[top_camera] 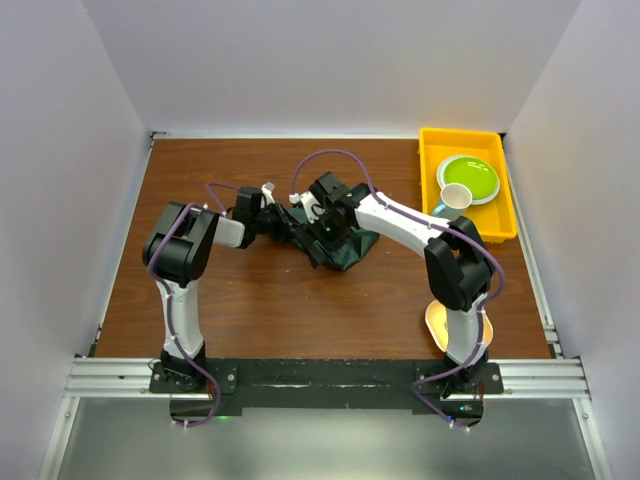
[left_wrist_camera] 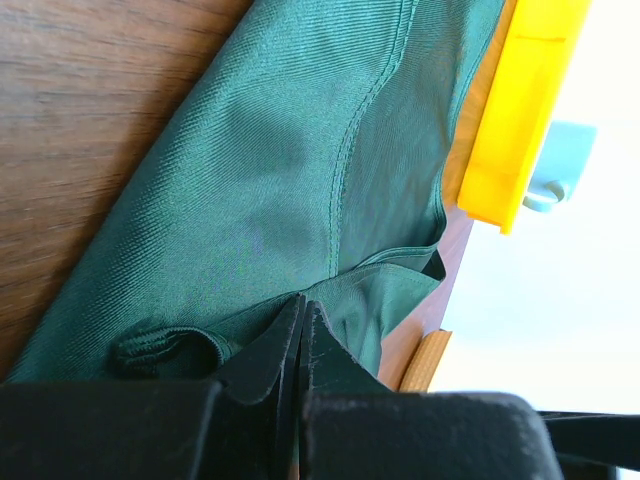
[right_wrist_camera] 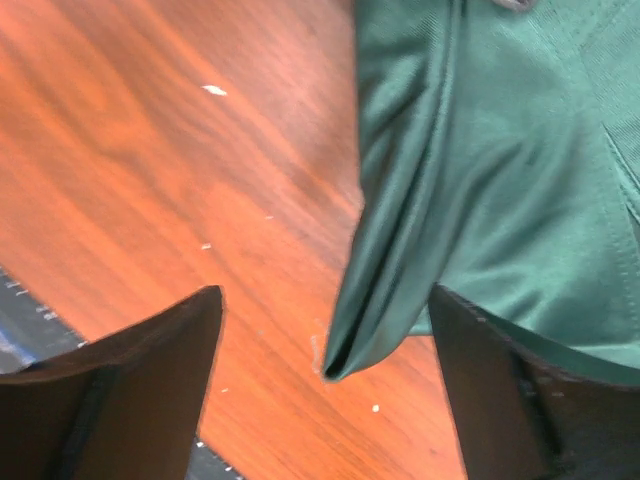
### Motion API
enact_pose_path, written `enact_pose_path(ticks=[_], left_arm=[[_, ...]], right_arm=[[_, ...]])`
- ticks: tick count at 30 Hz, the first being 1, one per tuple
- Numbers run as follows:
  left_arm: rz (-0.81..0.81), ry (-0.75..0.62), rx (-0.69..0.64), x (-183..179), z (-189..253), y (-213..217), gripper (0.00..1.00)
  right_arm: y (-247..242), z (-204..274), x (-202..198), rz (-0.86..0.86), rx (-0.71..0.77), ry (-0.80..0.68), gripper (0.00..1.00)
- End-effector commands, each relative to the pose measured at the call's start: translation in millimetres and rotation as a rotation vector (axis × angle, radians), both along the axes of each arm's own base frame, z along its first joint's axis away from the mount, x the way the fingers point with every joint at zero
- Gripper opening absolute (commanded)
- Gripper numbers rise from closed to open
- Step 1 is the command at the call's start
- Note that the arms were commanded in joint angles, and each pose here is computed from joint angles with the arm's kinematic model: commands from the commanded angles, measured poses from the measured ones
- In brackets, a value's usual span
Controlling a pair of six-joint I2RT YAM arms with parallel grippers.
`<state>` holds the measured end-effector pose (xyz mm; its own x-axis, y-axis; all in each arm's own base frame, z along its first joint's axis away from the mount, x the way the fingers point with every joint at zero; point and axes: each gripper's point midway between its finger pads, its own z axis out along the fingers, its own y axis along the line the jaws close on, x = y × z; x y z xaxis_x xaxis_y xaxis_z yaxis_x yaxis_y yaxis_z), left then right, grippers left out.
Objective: Fold the napkin, place the utensils inside, and roll it up
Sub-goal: Roll the napkin with the utensil
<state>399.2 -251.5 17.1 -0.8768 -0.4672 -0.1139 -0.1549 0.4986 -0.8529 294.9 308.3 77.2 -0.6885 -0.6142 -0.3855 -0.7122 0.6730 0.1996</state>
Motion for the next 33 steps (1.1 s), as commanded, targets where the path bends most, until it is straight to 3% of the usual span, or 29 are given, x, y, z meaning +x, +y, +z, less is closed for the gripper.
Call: enact_pose_path(ticks=[1,5,19,33], left_arm=[[-0.008,0.215,0.123,-41.4,-61.5,15.1,0.00],[-0.012,0.212,0.125,-40.2,-61.2,14.9,0.00],[-0.023,0.219,0.129,-39.7,-62.8,16.5,0.00],[-0.028,0.214,0.162,-32.8,-64.9,19.7,0.00]], right_arm=[[-17.1,-4.8,27.6,-0.054,-0.078,-0.085,0.80],[-20.8,-11.1,27.3,-0.064,-0.108,-0.071,0.71],[-34.3,-23.0,23.9,-0.145,-0.062,0.023,0.07],[-62.6,-67.4,14.2,-0.222,-0.036,0.159,0.01]])
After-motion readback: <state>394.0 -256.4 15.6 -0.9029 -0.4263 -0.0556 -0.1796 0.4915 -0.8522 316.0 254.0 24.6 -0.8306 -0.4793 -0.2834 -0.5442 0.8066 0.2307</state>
